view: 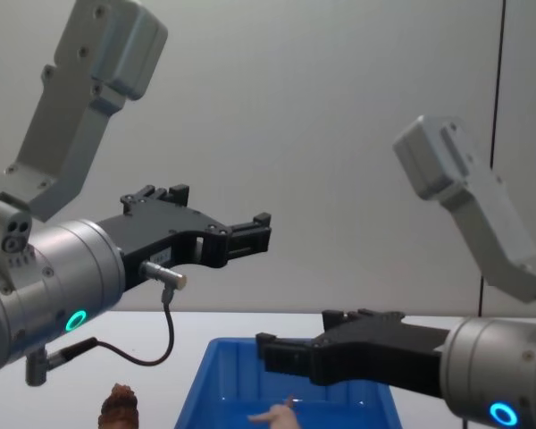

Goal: Pick up the two dolls from the table and place them into the box.

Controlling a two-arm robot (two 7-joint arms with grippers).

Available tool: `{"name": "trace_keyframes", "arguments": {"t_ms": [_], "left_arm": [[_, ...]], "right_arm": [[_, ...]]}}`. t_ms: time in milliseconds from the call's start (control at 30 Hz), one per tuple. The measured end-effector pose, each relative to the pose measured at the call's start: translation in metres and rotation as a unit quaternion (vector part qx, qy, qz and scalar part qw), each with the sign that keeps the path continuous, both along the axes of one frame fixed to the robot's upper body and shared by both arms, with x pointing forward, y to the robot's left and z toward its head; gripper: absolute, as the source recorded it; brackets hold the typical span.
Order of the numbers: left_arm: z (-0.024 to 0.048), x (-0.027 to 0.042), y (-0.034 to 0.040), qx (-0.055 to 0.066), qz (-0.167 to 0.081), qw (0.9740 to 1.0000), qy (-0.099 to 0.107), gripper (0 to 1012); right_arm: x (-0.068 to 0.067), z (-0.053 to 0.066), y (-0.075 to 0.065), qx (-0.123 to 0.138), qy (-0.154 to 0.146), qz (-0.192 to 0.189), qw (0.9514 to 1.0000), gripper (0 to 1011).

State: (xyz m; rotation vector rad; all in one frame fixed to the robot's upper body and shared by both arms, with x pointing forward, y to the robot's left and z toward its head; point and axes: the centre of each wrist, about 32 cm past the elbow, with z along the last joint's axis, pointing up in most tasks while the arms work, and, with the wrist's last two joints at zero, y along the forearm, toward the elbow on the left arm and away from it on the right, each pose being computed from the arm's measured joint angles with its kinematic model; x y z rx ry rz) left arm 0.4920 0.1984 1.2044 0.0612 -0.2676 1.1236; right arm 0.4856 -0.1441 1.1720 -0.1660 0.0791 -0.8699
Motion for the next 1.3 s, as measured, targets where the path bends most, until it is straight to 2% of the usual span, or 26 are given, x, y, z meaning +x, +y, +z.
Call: {"name": "trace_keyframes", "arguments": {"t_ms": [200, 733, 900, 1300], "left_arm": [[0.0000, 0.0000, 0.0000, 0.000, 0.000, 1.0000, 0.000, 1001], [0.0000, 0.0000, 0.0000, 0.000, 0.000, 1.0000, 0.000, 1001], [0.0000, 0.0000, 0.0000, 0.000, 0.000, 1.0000, 0.000, 1001], [0.0000, 0.0000, 0.0000, 0.000, 0.000, 1.0000, 0.000, 1001]], "right_arm": [[0.001, -0.001, 0.002, 0.002, 0.003, -0.009, 0.9999, 999], [-0.012, -0.004, -0.013, -0.012, 0.009, -0.073, 0.9972, 1001], [-0.019, -0.006, -0.022, -0.025, 0.015, -0.098, 0.9948, 1001], [-0.028, -0.016, -0.036, -0.047, 0.029, -0.131, 0.9898, 1001]]}}
